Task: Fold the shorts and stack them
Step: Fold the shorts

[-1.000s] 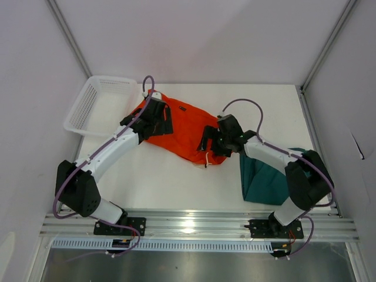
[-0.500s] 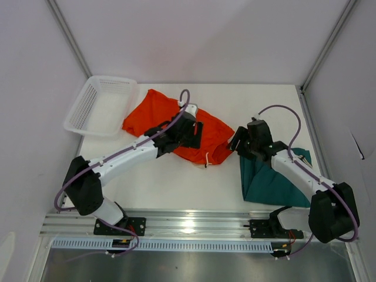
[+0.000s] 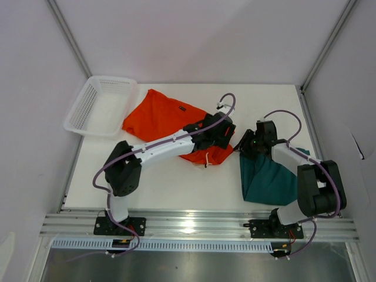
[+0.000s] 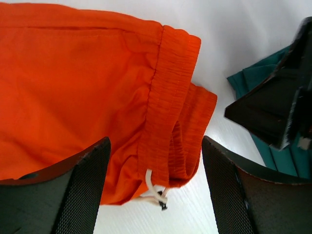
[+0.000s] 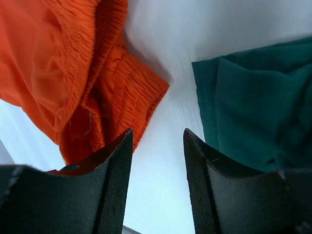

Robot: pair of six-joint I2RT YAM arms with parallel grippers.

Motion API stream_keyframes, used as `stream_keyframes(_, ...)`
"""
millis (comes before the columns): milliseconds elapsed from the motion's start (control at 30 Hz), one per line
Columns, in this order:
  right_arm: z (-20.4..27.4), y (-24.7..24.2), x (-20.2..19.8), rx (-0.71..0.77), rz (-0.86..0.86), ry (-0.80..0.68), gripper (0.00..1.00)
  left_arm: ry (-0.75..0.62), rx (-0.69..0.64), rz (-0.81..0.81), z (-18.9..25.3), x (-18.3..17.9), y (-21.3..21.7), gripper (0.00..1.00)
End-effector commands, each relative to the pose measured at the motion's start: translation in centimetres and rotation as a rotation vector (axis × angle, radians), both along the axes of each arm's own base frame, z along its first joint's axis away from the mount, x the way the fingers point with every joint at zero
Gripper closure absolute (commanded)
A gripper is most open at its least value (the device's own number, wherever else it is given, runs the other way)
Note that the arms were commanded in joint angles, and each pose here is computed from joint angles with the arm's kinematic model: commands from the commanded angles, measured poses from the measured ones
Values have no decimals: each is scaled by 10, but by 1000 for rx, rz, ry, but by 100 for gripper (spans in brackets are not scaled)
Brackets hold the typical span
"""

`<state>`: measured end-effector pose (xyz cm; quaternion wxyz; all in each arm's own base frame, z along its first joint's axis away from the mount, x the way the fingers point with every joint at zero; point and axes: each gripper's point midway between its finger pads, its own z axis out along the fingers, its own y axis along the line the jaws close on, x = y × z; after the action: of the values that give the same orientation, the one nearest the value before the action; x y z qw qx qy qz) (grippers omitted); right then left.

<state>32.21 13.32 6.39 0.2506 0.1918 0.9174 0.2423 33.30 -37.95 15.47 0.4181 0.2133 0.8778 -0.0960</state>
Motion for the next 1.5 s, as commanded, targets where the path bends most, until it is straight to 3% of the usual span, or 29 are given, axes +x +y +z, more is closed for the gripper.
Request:
stream_keyframes(0, 3, 15, 18, 74, 48, -53, 52, -51, 57, -19, 5, 5, -13, 23)
stream_keyframes(333, -24, 25, 37, 109, 86, -12, 53, -55, 148, -35, -28, 5, -16, 24)
stream_keyframes(667, -23, 25, 50, 144, 73, -51, 52, -42, 148, -25, -57, 7, -23, 26)
stream_keyframes(1033, -30, 26, 49, 145, 96, -62, 81, -23, 210, 12, -87, 13, -22, 28)
stream_keyframes(1200, -29, 25, 51, 144, 99, -76, 90, -22, 266, 67, -101, 16, -10, 38)
stream_keyframes(1333, -28, 26, 53, 150, 105, -84, 96, -36, 288, 99, -104, 15, -1, 61)
stream_keyframes(1467, -24, 26, 57, 156, 109, -91, 100, -70, 287, 143, -102, 10, 15, 77)
